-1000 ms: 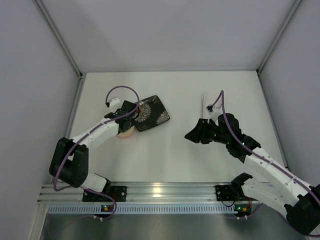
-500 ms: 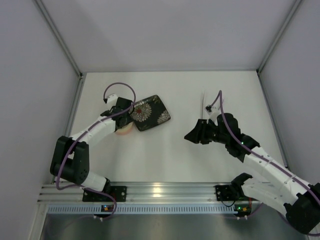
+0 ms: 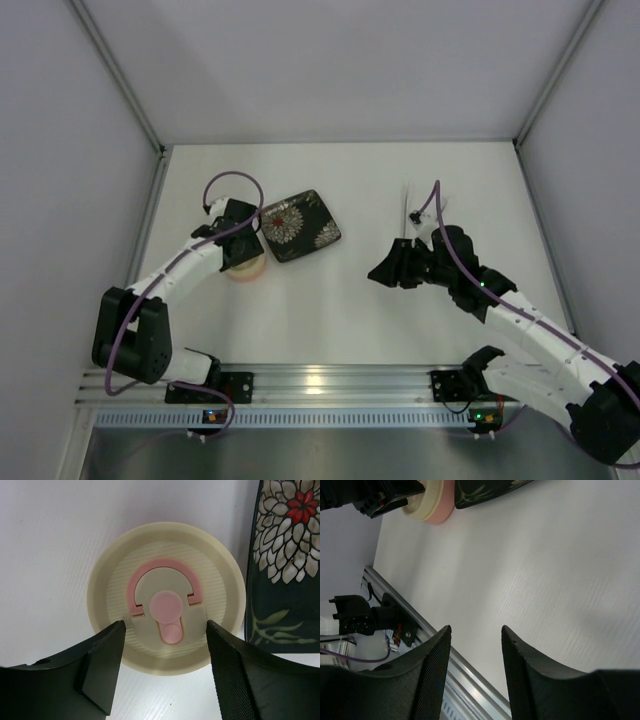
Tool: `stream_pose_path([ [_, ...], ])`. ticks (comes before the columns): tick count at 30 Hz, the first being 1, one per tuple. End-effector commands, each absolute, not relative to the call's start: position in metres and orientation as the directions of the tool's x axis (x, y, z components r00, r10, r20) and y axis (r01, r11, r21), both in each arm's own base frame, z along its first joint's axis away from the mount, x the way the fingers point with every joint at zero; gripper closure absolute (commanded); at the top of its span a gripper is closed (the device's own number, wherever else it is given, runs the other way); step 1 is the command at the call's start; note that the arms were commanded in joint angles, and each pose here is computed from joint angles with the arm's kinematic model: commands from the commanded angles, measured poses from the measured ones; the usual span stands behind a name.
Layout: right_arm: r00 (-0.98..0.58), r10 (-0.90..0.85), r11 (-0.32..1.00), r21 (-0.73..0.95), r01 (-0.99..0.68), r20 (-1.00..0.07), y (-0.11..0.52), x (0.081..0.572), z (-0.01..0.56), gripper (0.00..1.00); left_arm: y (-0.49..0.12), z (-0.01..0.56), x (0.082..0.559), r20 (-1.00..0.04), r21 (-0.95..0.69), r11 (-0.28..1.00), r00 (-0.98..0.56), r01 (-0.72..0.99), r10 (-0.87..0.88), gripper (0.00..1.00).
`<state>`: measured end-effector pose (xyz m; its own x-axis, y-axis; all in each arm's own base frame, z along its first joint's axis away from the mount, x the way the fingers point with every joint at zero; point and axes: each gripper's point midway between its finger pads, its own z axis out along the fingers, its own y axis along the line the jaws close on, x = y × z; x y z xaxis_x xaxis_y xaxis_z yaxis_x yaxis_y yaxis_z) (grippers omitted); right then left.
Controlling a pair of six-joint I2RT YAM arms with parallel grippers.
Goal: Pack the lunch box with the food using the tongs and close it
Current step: Move the packing box to the center of the board, then reset both arms
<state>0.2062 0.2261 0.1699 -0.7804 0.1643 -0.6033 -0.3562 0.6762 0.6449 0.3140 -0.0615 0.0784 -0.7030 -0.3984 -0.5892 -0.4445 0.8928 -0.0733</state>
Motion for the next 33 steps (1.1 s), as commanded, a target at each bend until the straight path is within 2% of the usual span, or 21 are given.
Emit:
stream_pose_path([
  [1,-0.732,0.187,0.648,0.642,-0.409,-0.655,0.232,0.218,0.195,0.55,-0.055,0.059,0.263,-0.436,0.022,0.906,-0.82,-0.423,-0.372,0.28],
  [9,-0.735,0.187,0.658,0.639,-0.399,-0.651,0.232,0.221,0.192,0.53,-0.059,0.086,0.273,-0.49,-0.035,0.916,-0.792,-0.401,-0.365,0.23],
  [14,-0.728,0.185,0.673,0.625,-0.396,-0.66,0.23,0.224,0.193,0.52,-0.065,0.131,0.288,-0.571,-0.121,0.917,-0.729,-0.379,-0.377,0.22],
  [20,-0.727,0.181,0.683,0.616,-0.392,-0.663,0.23,0.228,0.195,0.51,-0.075,0.182,0.298,-0.619,-0.201,0.926,-0.692,-0.318,-0.372,0.21],
  [26,-0.686,0.191,0.704,0.585,-0.403,-0.702,0.227,0.236,0.216,0.48,-0.075,0.234,0.31,-0.718,-0.23,0.943,-0.612,-0.24,-0.331,0.14],
  [31,-0.622,0.2,0.723,0.542,-0.428,-0.757,0.222,0.246,0.248,0.35,-0.077,0.275,0.318,-0.801,-0.234,0.962,-0.533,-0.14,-0.272,0.07],
  [32,-0.607,0.208,0.733,0.533,-0.422,-0.767,0.219,0.249,0.253,0.3,-0.079,0.281,0.318,-0.817,-0.229,0.968,-0.52,-0.1,-0.247,0.07],
  [33,-0.604,0.21,0.738,0.53,-0.419,-0.769,0.218,0.25,0.256,0.19,-0.083,0.287,0.32,-0.83,-0.241,0.968,-0.502,-0.069,-0.243,0.07],
])
